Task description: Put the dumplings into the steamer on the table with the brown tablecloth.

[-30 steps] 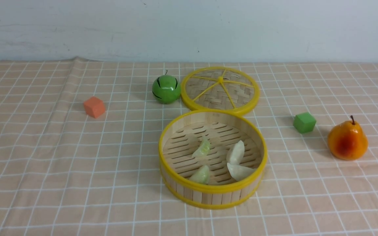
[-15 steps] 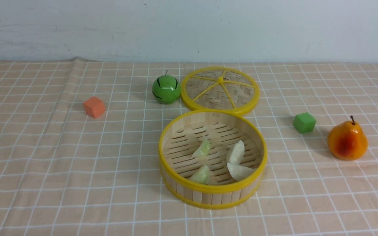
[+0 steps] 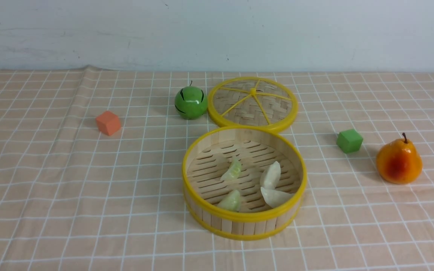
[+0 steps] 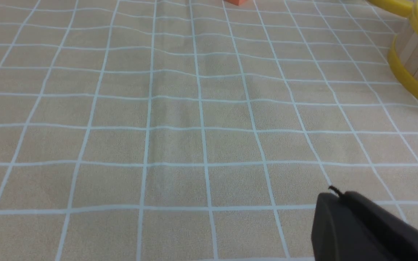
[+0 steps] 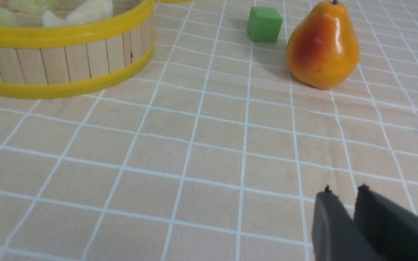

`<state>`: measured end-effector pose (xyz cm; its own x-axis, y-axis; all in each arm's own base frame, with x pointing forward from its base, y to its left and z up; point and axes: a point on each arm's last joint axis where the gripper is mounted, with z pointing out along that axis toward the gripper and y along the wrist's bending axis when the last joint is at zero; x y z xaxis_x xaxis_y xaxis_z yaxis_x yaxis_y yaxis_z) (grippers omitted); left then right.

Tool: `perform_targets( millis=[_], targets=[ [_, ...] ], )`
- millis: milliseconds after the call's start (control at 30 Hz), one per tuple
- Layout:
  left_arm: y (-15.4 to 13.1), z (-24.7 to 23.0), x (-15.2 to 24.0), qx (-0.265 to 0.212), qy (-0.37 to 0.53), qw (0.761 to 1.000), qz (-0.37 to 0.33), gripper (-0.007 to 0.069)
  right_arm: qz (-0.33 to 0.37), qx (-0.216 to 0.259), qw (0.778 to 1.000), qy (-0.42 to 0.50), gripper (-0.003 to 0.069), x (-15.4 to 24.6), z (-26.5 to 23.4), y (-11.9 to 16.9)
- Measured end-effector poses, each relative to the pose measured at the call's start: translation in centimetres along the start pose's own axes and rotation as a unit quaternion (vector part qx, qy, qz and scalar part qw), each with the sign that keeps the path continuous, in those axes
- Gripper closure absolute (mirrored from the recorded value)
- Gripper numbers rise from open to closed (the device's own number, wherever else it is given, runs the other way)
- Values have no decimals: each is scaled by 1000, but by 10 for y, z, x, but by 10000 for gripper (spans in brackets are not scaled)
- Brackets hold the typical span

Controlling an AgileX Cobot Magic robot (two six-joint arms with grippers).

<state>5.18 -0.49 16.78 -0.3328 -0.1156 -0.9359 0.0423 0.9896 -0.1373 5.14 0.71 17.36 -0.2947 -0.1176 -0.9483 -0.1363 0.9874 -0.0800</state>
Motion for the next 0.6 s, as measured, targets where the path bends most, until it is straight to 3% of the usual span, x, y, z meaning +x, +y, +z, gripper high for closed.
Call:
perform_targets(
  millis=[600],
  targets=[
    [0,0,0,0,0,1000,0,621,0,0,1000,0,521,0,0,0]
  ],
)
